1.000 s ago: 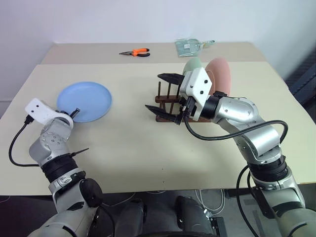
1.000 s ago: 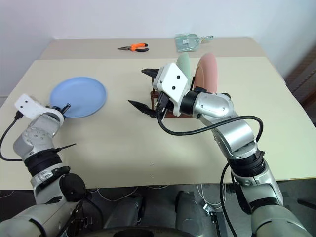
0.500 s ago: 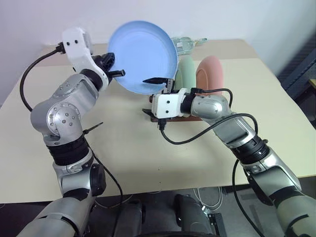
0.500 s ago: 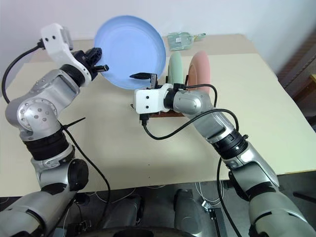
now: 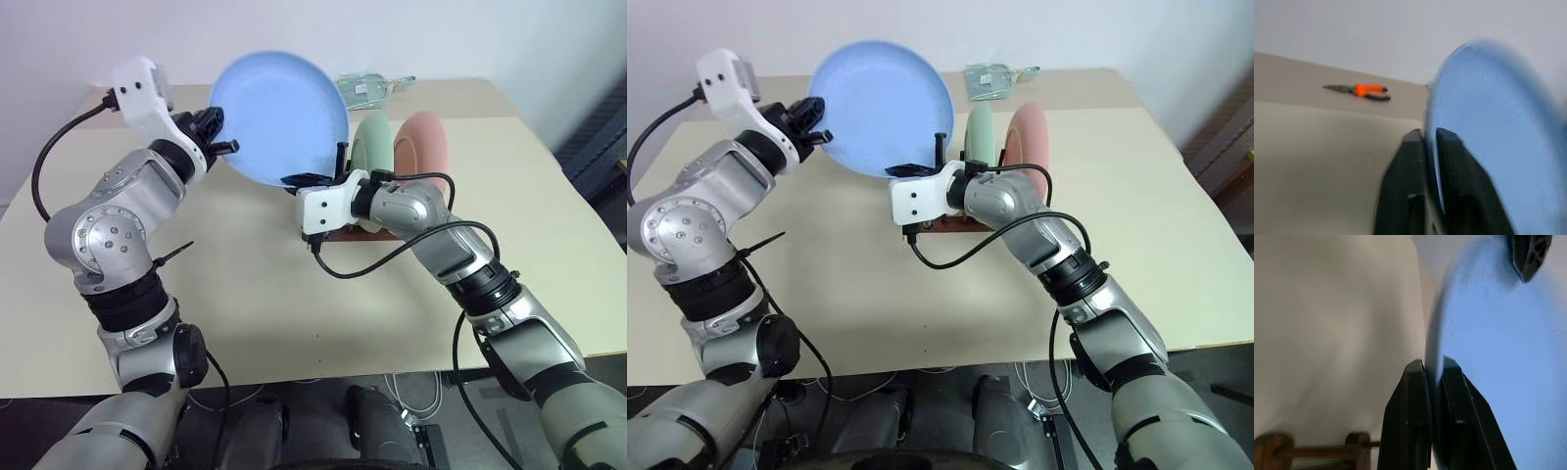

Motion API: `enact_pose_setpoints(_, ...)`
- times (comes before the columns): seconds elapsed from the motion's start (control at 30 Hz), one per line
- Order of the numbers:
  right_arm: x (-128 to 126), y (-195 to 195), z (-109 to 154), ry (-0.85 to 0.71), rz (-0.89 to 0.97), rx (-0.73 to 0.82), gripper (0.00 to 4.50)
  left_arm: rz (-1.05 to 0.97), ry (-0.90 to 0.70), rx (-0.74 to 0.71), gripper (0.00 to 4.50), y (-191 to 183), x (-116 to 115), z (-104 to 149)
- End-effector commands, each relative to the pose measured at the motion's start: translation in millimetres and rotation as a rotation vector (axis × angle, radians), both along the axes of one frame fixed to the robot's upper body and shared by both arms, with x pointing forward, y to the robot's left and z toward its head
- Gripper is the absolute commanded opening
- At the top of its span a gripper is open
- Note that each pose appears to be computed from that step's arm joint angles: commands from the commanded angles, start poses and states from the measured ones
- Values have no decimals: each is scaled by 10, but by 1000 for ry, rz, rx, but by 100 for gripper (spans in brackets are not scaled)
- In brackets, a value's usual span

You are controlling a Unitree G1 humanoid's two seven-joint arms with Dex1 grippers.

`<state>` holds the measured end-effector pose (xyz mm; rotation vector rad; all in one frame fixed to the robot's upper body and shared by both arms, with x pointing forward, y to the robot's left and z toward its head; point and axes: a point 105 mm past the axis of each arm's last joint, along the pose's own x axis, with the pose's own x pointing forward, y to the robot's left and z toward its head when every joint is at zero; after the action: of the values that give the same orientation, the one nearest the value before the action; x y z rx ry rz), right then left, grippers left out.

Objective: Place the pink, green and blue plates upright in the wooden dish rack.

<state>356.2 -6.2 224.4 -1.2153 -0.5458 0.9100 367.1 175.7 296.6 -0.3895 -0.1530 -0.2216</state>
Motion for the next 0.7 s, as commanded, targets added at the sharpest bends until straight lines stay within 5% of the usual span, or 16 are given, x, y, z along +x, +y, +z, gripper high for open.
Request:
enact_pose_setpoints(0.03, -82, 3, 274, -34, 20, 126, 0, 237, -193, -150, 235, 602, -74, 447)
enact_pose_setpoints(0.13, -218, 40, 493, 82, 80, 346, 0, 520, -294, -112, 387, 1285, -219, 562)
enact_pose_setpoints(0.27, -370, 5, 807, 329, 155, 695, 0, 458, -289, 304, 387, 1148, -167, 262)
enact_pose_setpoints(0.33, -433, -37, 920, 486, 201, 866, 0, 274, -242, 461, 387, 831, -122, -155)
enact_pose_setpoints(0.53, -500, -47, 939, 882, 243, 1161, 0, -103, -86, 597, 387, 208, -269, -1118)
enact_pose_setpoints(0.7, -419, -52, 826, 1064, 155, 1285, 0, -306, -61, 673, 387, -70, -477, -1453)
